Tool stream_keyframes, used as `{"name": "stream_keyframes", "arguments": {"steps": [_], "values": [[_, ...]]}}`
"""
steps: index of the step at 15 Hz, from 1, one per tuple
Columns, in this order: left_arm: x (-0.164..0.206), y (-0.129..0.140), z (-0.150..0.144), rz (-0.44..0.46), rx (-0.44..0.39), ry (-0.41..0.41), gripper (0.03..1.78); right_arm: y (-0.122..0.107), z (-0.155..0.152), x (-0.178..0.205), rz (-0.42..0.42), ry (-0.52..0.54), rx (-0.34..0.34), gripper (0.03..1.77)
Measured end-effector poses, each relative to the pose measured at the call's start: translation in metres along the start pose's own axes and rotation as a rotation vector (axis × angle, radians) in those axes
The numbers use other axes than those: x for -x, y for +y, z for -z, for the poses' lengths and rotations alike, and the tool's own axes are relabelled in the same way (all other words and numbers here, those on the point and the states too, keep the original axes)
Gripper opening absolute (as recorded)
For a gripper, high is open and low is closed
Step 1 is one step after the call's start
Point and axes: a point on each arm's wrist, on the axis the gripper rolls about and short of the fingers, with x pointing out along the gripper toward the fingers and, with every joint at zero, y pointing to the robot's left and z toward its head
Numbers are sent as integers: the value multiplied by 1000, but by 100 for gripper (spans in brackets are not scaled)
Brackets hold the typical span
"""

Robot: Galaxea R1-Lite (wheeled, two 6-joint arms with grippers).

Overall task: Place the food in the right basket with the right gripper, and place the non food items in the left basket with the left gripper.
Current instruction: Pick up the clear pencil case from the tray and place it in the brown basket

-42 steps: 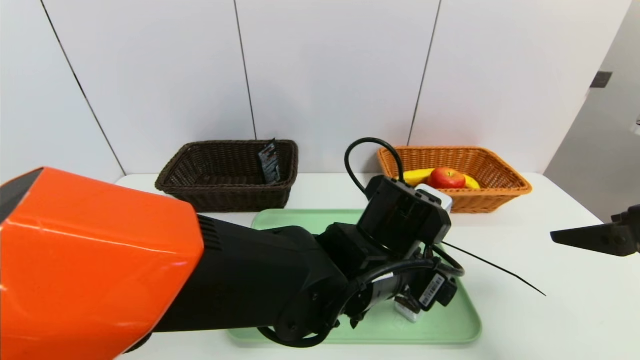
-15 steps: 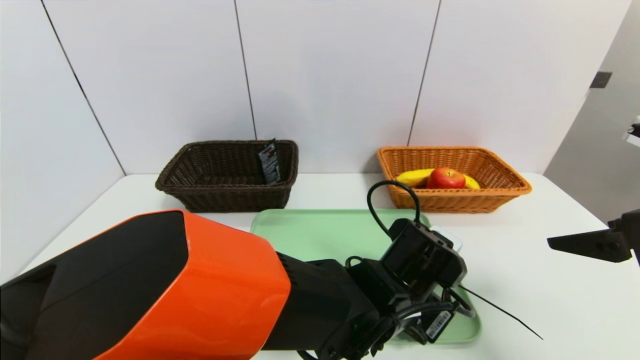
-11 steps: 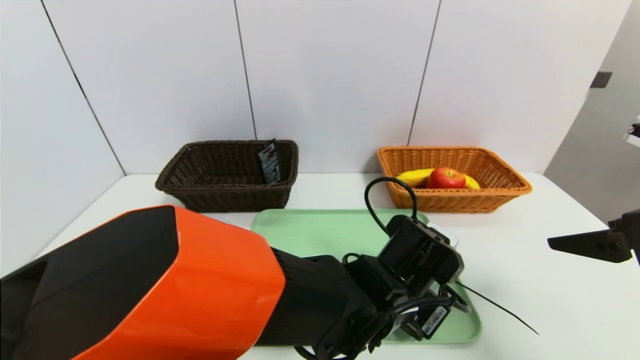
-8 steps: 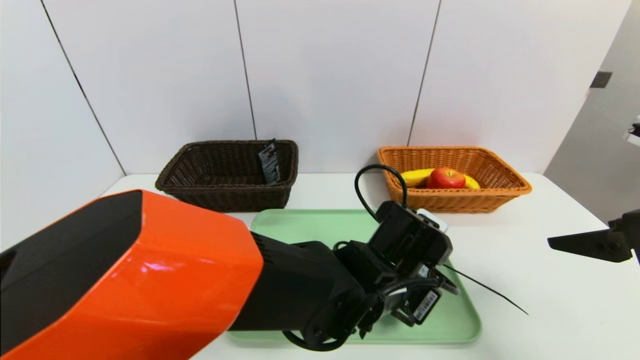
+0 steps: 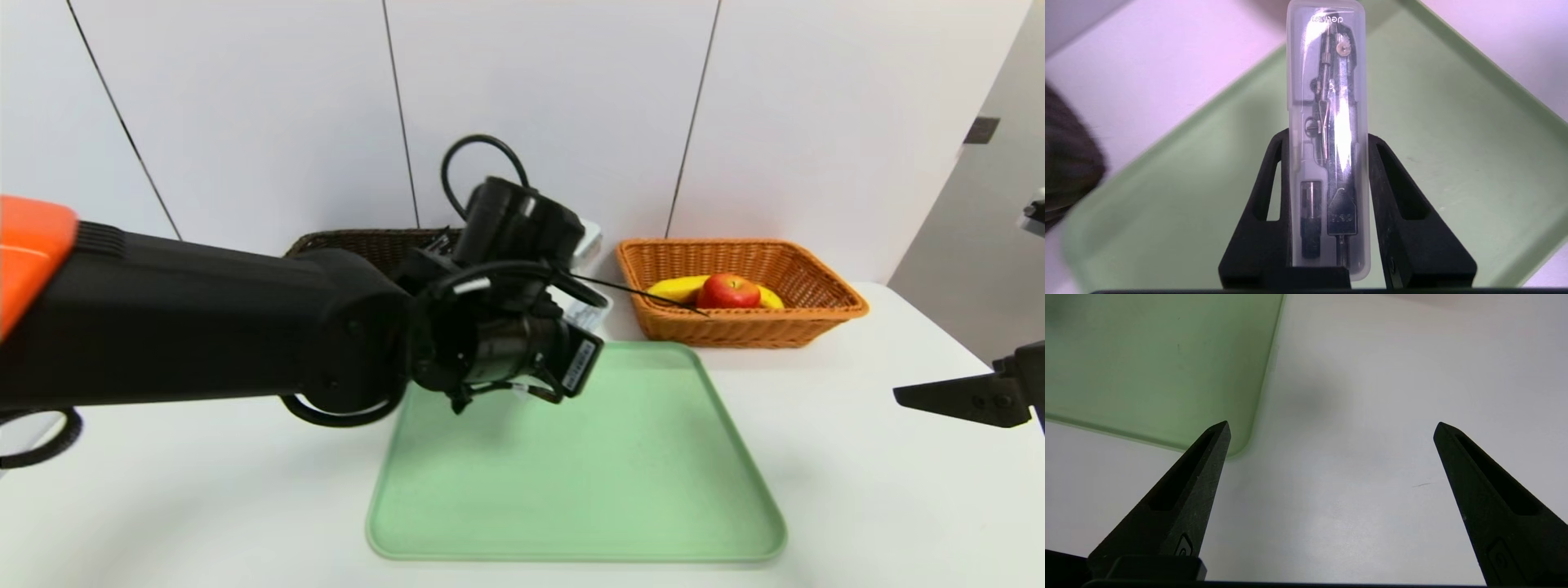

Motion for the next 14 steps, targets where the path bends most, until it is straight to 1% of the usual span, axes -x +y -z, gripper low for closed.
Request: {"name": "stream_keyframes", "arguments": {"steps": [4, 7, 10, 11, 13, 14], "values": [[48, 61, -17, -126, -21, -19, 57, 0, 2, 0, -1, 3, 1, 171], [74, 100, -22, -213, -74, -40, 57, 0, 4, 0, -1, 7, 2, 171], [93, 138, -20, -233, -185, -45, 57, 0, 4, 0, -1, 7, 4, 171], [99, 151, -17, -214, -241, -41, 57, 0, 4, 0, -2, 7, 9, 171], [107, 168, -10, -162, -358, -11, 57, 0, 4, 0, -2, 7, 11, 171], [109, 174, -7, -162, -425, 6, 57, 0, 4, 0, -2, 6, 11, 171]]}}
